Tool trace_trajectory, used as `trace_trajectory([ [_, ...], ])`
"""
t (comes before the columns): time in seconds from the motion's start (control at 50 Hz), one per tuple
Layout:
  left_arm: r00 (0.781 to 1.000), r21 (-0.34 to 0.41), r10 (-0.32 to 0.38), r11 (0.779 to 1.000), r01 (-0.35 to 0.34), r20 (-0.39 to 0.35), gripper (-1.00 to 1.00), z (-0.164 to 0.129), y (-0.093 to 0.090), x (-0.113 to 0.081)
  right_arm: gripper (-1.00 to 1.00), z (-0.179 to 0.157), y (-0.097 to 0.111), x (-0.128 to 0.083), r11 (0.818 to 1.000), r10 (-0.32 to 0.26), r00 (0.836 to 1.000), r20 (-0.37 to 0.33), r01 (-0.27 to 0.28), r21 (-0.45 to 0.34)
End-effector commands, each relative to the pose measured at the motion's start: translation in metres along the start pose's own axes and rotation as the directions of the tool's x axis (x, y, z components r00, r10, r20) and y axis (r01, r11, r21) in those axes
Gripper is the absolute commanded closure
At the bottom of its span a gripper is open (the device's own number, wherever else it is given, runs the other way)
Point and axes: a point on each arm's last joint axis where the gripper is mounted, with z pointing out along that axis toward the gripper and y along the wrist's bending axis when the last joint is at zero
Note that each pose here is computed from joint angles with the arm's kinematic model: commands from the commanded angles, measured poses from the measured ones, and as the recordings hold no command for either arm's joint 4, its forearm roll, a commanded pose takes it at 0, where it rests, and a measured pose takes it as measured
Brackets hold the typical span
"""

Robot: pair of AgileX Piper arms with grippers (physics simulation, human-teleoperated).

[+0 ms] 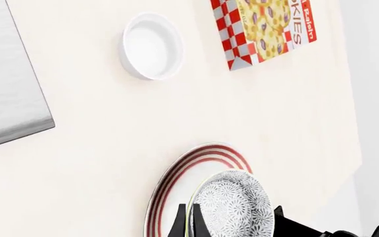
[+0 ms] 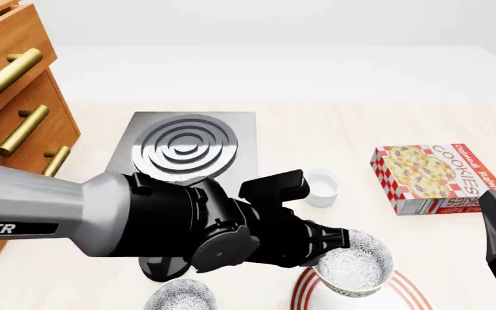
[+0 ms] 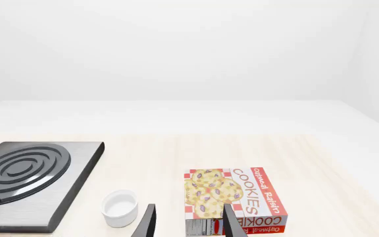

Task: Pick the akita bowl on the wooden cabinet and place it on the plate.

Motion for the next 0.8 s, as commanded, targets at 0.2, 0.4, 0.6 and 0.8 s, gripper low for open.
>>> trace_trajectory([
  [0.2,1.0,0.011,-0.007,1.0,0.007,-0.014,1.0,0.0075,-0.0047,0.0075,-1.0,0.0,0.0,0.0,1.0,0.0,1.0,0.0,0.0,0.0],
  [0.4,1.0,0.01,-0.006,1.0,0.006,-0.018,1.0,0.0097,-0.005,0.0091,-1.0,0.0,0.0,0.0,1.0,0.0,1.0,0.0,0.0,0.0],
  [0.6,1.0,0.007,-0.011,1.0,0.011,-0.019,1.0,0.0112,-0.0038,0.0094,-1.0,0.0,0.0,0.0,1.0,0.0,1.0,0.0,0.0,0.0],
  [0.8,1.0,0.003,-0.014,1.0,0.014,-0.017,1.0,0.012,-0.0021,0.008,-1.0,0.0,0.0,0.0,1.0,0.0,1.0,0.0,0.0,0.0],
])
